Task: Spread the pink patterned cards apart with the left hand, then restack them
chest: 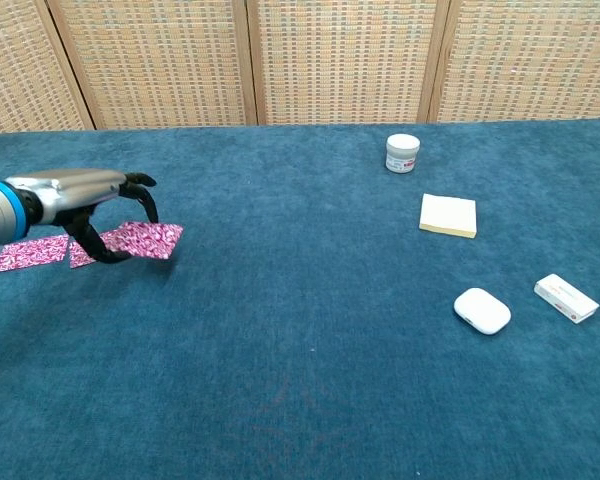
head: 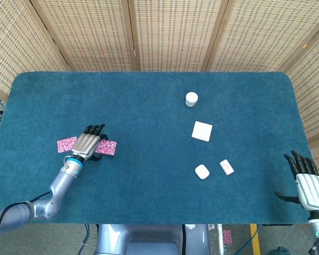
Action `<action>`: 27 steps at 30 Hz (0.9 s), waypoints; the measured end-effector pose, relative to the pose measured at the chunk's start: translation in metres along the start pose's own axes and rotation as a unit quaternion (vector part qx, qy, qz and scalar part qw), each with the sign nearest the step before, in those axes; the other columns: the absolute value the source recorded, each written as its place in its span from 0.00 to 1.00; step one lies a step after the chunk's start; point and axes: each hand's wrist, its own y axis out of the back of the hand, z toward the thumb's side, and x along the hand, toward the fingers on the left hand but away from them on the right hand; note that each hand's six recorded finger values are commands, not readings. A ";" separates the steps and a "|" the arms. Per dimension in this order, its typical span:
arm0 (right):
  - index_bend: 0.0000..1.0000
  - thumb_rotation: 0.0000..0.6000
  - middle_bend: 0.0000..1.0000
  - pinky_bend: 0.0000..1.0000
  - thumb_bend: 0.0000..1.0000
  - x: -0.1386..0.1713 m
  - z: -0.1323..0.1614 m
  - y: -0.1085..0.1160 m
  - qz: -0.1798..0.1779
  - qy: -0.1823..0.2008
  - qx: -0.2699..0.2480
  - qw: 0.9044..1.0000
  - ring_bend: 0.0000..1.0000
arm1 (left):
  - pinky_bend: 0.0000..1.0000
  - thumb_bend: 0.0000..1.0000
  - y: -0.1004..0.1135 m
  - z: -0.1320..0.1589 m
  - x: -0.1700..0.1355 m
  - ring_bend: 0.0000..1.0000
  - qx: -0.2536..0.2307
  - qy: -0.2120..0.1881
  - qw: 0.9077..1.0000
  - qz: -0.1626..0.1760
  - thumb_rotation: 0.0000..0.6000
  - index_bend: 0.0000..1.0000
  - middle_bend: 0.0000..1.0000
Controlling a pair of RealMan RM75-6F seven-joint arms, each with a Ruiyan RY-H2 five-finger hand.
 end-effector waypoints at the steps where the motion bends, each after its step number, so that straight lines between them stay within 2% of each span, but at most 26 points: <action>1: 0.00 1.00 0.00 0.00 0.00 0.000 0.000 0.000 0.000 0.000 0.000 1.000 0.00 | 0.00 0.35 0.002 -0.003 0.001 0.00 -0.004 0.005 1.000 0.002 1.00 0.51 0.00; 6: 0.00 1.00 0.00 0.00 0.00 0.000 0.001 -0.001 0.002 0.001 0.001 1.000 0.00 | 0.00 0.36 0.013 -0.023 0.004 0.00 -0.037 0.042 0.998 0.007 1.00 0.51 0.00; 13: 0.00 1.00 0.00 0.00 0.00 0.000 0.002 -0.001 0.002 0.003 0.001 1.000 0.00 | 0.00 0.36 0.011 -0.043 0.006 0.00 -0.075 0.105 0.992 -0.007 1.00 0.51 0.00; 16: 0.00 1.00 0.00 0.00 0.00 0.000 0.002 0.000 0.002 0.002 -0.001 1.000 0.00 | 0.00 0.36 0.009 -0.047 0.006 0.00 -0.083 0.140 0.987 -0.012 1.00 0.52 0.00; 23: 0.00 1.00 0.00 0.00 0.00 0.000 0.001 0.000 0.004 0.004 -0.004 1.000 0.00 | 0.00 0.37 0.001 -0.041 0.004 0.00 -0.119 0.229 0.966 -0.021 1.00 0.53 0.00; 27: 0.00 1.00 0.00 0.00 0.00 0.000 0.000 0.001 0.002 0.004 -0.006 1.000 0.00 | 0.00 0.36 -0.003 -0.029 0.006 0.00 -0.124 0.250 0.960 -0.020 1.00 0.54 0.00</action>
